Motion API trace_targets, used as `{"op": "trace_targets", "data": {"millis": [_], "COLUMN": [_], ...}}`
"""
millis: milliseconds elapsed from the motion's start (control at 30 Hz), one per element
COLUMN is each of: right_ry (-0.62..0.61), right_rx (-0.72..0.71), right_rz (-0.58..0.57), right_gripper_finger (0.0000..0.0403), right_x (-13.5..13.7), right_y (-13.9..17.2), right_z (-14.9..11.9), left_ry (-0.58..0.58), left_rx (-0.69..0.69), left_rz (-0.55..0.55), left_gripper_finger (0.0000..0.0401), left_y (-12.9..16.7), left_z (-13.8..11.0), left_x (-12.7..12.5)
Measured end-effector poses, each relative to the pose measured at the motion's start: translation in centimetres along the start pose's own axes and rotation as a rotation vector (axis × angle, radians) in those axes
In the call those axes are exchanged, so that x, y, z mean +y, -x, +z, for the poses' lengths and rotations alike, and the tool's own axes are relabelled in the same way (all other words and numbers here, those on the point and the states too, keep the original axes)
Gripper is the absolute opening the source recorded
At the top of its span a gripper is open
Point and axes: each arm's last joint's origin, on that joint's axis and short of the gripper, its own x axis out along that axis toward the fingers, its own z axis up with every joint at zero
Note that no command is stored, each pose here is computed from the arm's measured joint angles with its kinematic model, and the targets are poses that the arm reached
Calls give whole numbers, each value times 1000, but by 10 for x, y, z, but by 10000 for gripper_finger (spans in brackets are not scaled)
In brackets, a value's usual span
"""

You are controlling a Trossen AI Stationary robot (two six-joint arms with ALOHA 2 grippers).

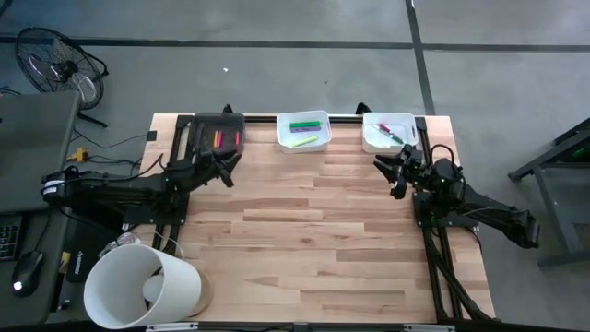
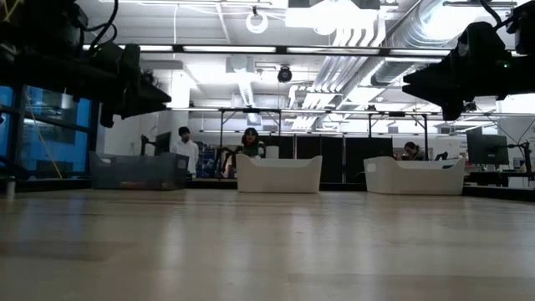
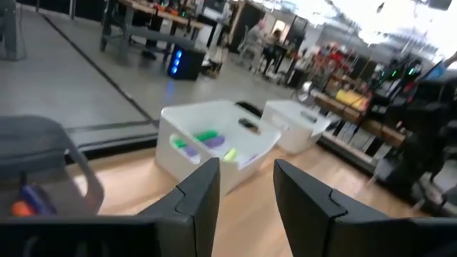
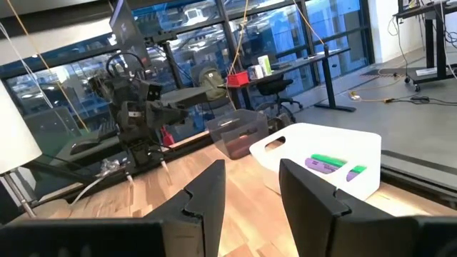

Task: Pick & Place Markers
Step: Return to Home Position

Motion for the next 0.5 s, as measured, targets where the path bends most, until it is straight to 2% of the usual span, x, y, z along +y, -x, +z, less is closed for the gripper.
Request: {"op": "trace_targets", "data": {"millis": [500], "right_ry": [0], "right_rx": [0], "right_rz": [0], "right_gripper_finger": [122], "right_x": [0], "right_y": [0], "right_z": [0], "left_ry": [-83], "left_rx": [156], "left_rz": [65], "left_gripper_finger": [131], "left_y": [1], "left_z": [-16], "left_x": [7]}}
